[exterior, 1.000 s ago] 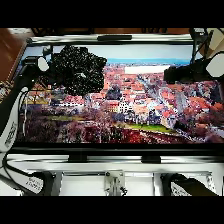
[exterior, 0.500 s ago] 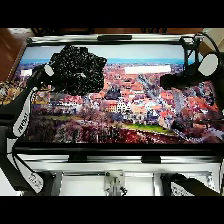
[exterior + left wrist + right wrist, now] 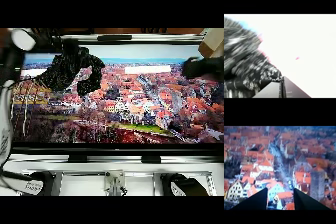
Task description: Fold the shirts.
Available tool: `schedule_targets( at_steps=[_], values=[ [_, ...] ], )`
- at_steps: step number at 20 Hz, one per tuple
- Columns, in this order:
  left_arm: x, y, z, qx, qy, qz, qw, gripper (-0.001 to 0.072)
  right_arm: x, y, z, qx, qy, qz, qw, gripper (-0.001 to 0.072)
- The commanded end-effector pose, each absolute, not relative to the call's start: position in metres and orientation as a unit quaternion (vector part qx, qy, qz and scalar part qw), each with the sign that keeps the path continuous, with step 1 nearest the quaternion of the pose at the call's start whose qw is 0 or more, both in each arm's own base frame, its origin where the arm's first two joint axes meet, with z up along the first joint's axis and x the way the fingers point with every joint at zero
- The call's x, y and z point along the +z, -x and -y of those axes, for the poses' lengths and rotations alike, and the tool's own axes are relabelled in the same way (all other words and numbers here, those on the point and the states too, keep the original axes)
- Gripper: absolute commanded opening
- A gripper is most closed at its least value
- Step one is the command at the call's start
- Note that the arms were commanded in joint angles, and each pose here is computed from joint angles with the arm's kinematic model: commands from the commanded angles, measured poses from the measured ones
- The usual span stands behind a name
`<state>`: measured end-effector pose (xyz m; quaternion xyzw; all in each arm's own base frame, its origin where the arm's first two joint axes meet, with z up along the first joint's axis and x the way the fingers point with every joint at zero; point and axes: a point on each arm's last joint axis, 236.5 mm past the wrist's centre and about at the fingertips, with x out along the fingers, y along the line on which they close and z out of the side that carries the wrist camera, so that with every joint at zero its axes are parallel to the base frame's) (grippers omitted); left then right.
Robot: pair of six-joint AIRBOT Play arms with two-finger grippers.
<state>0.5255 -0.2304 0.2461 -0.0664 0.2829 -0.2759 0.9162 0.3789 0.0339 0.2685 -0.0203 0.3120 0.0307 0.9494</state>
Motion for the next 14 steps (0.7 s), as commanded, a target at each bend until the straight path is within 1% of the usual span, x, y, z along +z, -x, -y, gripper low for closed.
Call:
schedule_targets(
  at_steps=[1,3,4,6,7,9,12,13,14],
  values=[
    [0.366,-0.403,0.301,-0.392,0.038,-0.186,0.900,0.0051,0.357,-0.331,-0.006,-0.010,0.038,-0.174,0.984,0.0422],
    [0.353,-0.333,0.347,-0.460,0.007,-0.221,0.860,0.0051,0.389,-0.293,0.006,-0.024,0.040,-0.124,0.991,0.0423],
    [0.328,-0.304,0.366,-0.481,-0.012,-0.266,0.835,0.0051,0.400,-0.278,0.008,-0.026,0.038,-0.105,0.993,0.0423],
    [0.267,-0.263,0.400,-0.483,-0.029,-0.354,0.801,0.0051,0.418,-0.249,0.012,-0.028,0.021,-0.071,0.997,0.0422],
    [0.240,-0.244,0.418,-0.485,-0.023,-0.382,0.787,0.0051,0.422,-0.237,0.014,-0.028,0.018,-0.063,0.997,0.0423],
    [0.194,-0.204,0.461,-0.494,0.014,-0.419,0.762,0.0051,0.418,-0.221,0.017,-0.031,0.015,-0.071,0.997,0.0423],
    [0.138,-0.151,0.505,-0.512,0.021,-0.446,0.734,0.0052,0.395,-0.211,0.020,-0.037,0.009,-0.119,0.992,0.0423],
    [0.122,-0.140,0.510,-0.508,0.014,-0.465,0.725,0.0117,0.385,-0.211,0.020,-0.040,-0.003,-0.141,0.989,0.0423],
    [0.113,-0.135,0.508,-0.505,0.002,-0.477,0.719,0.0414,0.376,-0.211,0.021,-0.043,-0.009,-0.161,0.986,0.0423]
  ],
)
